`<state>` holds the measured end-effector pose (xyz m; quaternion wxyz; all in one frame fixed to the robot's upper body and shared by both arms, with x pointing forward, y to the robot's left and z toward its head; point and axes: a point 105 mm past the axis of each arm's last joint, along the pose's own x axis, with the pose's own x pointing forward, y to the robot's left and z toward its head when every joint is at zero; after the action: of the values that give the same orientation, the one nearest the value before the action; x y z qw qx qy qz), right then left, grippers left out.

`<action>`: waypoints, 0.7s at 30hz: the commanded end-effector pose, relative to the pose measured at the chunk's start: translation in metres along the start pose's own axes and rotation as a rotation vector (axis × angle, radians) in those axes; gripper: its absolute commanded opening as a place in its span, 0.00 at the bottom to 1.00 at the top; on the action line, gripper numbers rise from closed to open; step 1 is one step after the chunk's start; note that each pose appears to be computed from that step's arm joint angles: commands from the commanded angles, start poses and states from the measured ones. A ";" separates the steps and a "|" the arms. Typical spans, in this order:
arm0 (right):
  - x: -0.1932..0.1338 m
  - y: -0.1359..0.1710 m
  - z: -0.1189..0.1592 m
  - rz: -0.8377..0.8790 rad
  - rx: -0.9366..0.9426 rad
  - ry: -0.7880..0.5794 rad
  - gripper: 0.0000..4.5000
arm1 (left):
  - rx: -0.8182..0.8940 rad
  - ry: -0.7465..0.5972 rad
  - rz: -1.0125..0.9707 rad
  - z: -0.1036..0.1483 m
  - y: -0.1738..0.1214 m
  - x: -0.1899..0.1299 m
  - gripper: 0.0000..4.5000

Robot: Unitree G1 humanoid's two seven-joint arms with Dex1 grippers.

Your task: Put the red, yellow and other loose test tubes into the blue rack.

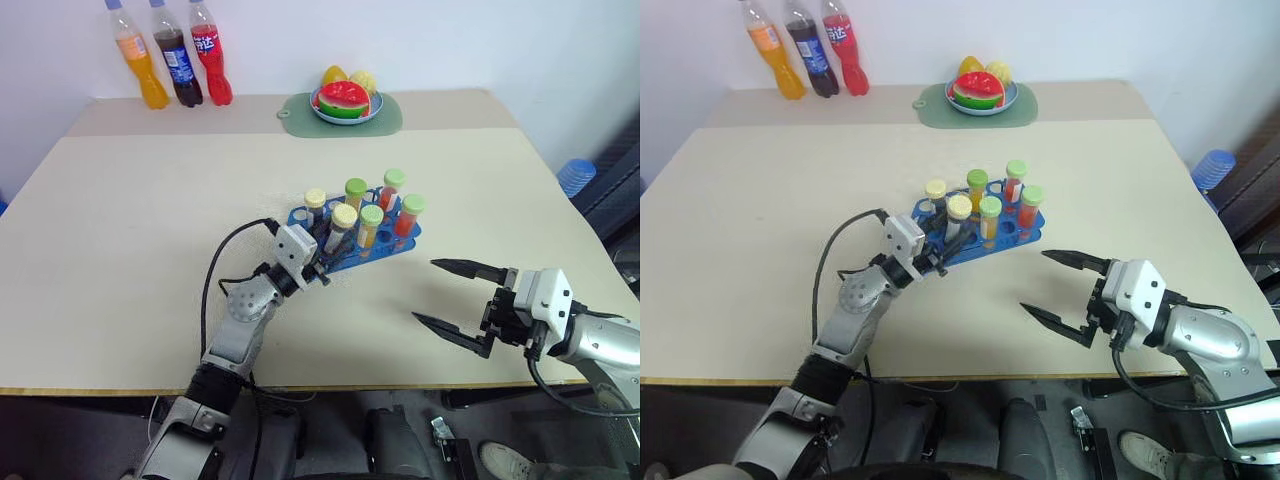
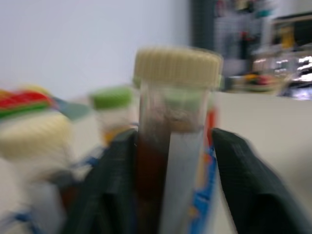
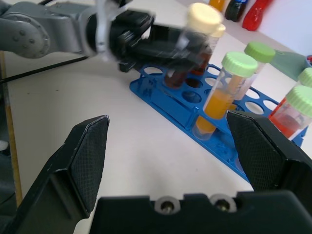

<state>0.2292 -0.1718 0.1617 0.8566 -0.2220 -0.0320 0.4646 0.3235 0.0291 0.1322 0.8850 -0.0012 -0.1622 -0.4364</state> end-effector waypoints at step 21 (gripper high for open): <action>-0.013 -0.011 -0.025 -0.376 0.169 0.041 0.94 | 0.101 0.203 0.164 0.042 0.063 -0.142 0.99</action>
<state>0.2418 -0.1967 0.1321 0.9442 -0.1322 0.0134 0.3015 0.2870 0.1767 0.1264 0.9326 0.0762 -0.0783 -0.3439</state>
